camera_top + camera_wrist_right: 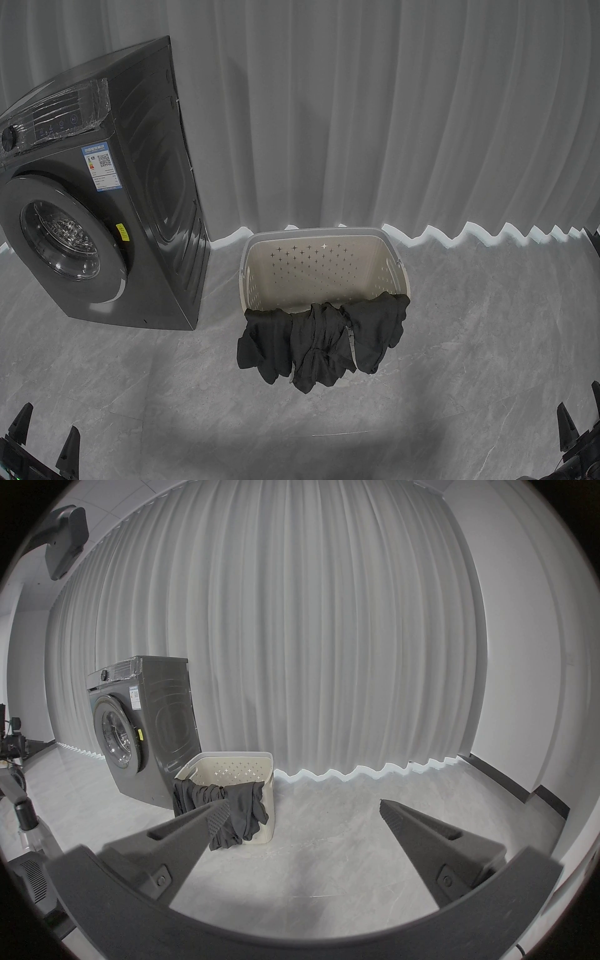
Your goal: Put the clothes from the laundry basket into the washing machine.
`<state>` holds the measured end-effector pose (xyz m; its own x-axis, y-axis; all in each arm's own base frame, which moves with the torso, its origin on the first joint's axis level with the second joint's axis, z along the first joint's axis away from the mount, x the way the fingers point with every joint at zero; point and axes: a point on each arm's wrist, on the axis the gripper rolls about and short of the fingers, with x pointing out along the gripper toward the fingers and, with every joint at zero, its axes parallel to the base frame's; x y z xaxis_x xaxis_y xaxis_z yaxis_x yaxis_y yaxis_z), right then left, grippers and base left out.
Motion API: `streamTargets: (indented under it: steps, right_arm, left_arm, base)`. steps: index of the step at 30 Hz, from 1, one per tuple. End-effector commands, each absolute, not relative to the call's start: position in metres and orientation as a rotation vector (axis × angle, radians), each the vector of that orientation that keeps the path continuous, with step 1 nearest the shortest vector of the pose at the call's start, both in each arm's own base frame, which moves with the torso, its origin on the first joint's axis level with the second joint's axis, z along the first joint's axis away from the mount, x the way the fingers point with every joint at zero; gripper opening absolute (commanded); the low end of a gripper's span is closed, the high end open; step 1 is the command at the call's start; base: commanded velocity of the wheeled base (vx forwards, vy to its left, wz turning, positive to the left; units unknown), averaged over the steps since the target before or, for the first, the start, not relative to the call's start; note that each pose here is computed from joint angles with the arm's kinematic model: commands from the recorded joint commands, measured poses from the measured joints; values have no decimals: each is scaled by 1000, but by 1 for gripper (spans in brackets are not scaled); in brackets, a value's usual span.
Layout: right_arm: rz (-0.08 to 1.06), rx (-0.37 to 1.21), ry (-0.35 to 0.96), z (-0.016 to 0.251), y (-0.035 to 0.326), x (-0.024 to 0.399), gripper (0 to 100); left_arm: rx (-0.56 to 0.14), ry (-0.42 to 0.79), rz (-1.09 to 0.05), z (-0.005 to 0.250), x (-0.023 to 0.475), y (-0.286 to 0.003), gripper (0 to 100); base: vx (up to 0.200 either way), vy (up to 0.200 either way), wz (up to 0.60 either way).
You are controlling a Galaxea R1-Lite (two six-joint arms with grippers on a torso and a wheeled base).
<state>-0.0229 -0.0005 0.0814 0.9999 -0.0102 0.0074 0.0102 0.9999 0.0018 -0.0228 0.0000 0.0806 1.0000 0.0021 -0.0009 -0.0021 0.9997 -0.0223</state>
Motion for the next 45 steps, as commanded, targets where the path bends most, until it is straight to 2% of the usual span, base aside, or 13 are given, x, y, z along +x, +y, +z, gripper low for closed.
streamTargets:
  steps: [1,7,16,25,31,40,45]
  right_arm:
    - [-11,2,-6,76,0,-23,100]
    - [-11,2,-8,76,0,-23,100]
    - [-9,2,-8,76,0,-23,100]
    - [-11,2,-8,76,0,-23,100]
    - [-9,2,-6,76,0,-23,100]
    - [-9,2,-6,76,0,-23,100]
    - [-8,2,-6,76,0,-23,100]
  left_arm:
    - [-21,0,3,76,-23,0,100]
    - [-23,0,2,76,-23,0,100]
    - [-23,0,2,76,-23,0,100]
    - [-23,0,-2,76,-23,0,100]
    - [-23,0,0,76,-23,0,100]
    - [-25,0,-2,76,-23,0,100]
    - [-23,0,0,76,-23,0,100]
  base:
    - [0,0,0]
    - [0,0,0]
    - [200,0,0]
    - [0,0,0]
    - [200,0,0]
    - [0,0,0]
    - [200,0,0]
